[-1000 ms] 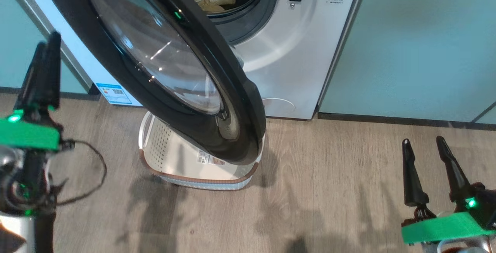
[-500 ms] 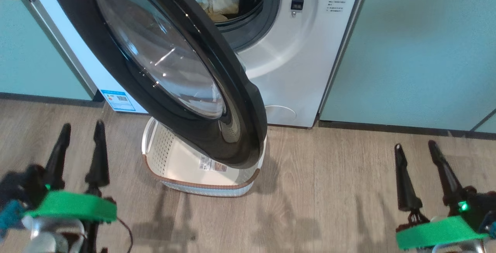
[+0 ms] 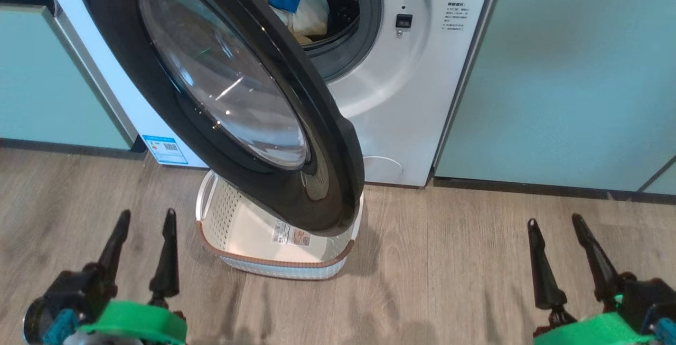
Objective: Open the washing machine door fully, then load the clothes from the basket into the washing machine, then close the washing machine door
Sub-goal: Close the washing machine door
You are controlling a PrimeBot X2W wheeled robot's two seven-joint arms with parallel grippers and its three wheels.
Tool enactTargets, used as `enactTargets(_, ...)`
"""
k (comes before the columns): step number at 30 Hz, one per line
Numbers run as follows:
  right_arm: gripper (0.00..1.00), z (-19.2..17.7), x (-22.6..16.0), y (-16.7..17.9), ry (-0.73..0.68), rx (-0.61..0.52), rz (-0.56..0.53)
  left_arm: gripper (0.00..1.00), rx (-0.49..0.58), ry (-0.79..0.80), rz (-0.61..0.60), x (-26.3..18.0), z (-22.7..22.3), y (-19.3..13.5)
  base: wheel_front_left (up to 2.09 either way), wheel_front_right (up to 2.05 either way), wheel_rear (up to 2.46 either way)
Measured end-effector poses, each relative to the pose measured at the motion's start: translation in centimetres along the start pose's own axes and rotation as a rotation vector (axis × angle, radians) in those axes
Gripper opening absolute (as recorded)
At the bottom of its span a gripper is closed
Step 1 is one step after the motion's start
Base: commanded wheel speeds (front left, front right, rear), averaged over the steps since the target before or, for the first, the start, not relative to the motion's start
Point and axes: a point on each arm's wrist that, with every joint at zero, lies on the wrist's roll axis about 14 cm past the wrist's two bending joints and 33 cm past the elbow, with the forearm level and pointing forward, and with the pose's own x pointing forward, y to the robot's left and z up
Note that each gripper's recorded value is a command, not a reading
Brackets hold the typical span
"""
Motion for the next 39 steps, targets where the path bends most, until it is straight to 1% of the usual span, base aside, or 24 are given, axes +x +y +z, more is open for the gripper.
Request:
enactTargets(3,1.00,-0.4,-0.5,0.0,0.015,0.002,-0.004,1.00,0.008,0.010,-0.007,-0.3,-0.3,-0.2,0.00,0.00,0.00)
enactTargets(22,1.00,-0.2,-0.7,0.0,0.008,0.002,-0.006,1.00,-0.001,0.023,-0.026,-0.3,-0.6,-1.2,0.00,0.00,0.00)
enactTargets(23,0.75,-0.1,-0.7,0.0,0.007,0.002,-0.007,1.00,-0.001,0.022,-0.022,-0.3,-0.6,-1.1,0.00,0.00,0.00)
enactTargets(24,0.14,-0.1,-0.8,0.0,0.007,0.002,-0.007,1.00,-0.001,0.021,-0.022,-0.3,-0.6,-1.1,0.00,0.00,0.00)
enactTargets(25,0.00,-0.1,-0.8,-0.1,0.007,0.003,-0.008,1.00,-0.001,0.021,-0.022,-0.3,-0.6,-1.2,0.00,0.00,0.00)
enactTargets(39,0.00,-0.7,-0.8,0.1,0.023,0.021,-0.007,1.00,0.006,0.026,-0.018,-0.4,-0.7,-1.3,0.00,0.00,0.00)
